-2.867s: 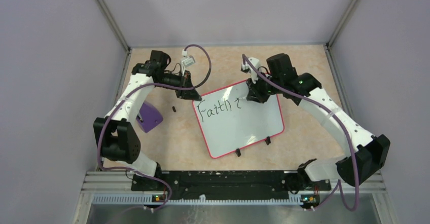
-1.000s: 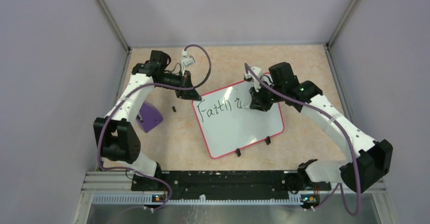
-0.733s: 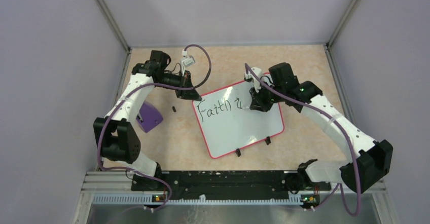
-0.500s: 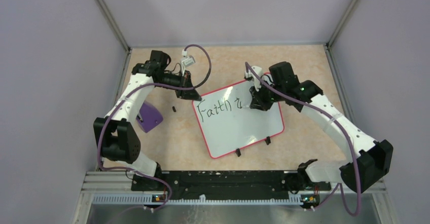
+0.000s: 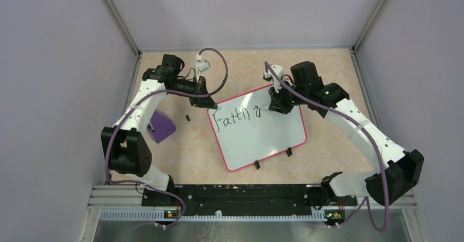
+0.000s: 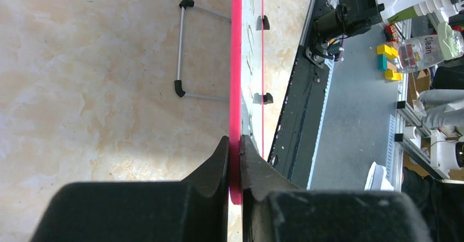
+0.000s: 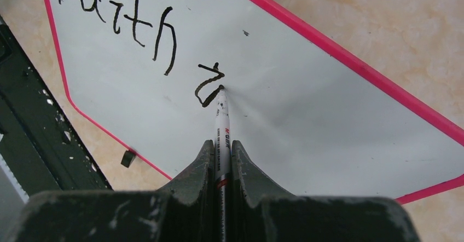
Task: Write a sentence on the whiteboard
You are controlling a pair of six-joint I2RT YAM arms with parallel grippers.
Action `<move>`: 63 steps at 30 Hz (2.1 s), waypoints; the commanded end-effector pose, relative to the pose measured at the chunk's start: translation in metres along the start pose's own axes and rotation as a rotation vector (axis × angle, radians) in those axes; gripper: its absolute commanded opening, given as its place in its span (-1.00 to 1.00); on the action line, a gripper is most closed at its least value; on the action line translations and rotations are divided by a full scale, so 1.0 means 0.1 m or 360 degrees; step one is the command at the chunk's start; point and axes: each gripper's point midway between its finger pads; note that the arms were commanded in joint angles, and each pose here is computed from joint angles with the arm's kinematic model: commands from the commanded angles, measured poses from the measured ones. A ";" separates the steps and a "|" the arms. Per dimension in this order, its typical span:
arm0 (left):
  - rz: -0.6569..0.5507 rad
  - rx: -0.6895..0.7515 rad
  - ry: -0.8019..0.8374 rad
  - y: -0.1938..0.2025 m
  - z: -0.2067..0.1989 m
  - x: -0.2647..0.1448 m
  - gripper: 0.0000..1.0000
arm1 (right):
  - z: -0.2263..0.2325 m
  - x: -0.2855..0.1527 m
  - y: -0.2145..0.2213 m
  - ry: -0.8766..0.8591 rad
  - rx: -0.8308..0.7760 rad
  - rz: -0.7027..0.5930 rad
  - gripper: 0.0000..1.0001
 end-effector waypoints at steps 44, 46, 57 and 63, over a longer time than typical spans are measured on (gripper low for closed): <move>0.0032 0.0032 -0.0014 0.08 0.04 0.04 -1.00 | 0.14 -0.21 0.13 -0.0088 0.0015 -0.0022 -1.00; 0.0030 0.0036 -0.0016 0.07 0.04 0.04 -1.00 | 0.18 -0.27 0.06 -0.0116 0.0010 -0.0056 -1.00; 0.0027 0.0039 -0.0015 0.06 0.04 0.04 -1.00 | 0.12 -0.46 -0.09 -0.0129 0.0016 -0.0148 -1.00; 0.0030 0.0036 -0.0017 0.07 0.04 0.04 -1.00 | -0.08 -0.50 -0.06 -0.0058 0.0035 -0.0159 -1.00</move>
Point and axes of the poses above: each gripper's point midway between its finger pads, its own x axis out along the fingers, its own z axis along the line the jaws close on, y = z × x, and after that the axes turned 4 degrees about x, right-handed
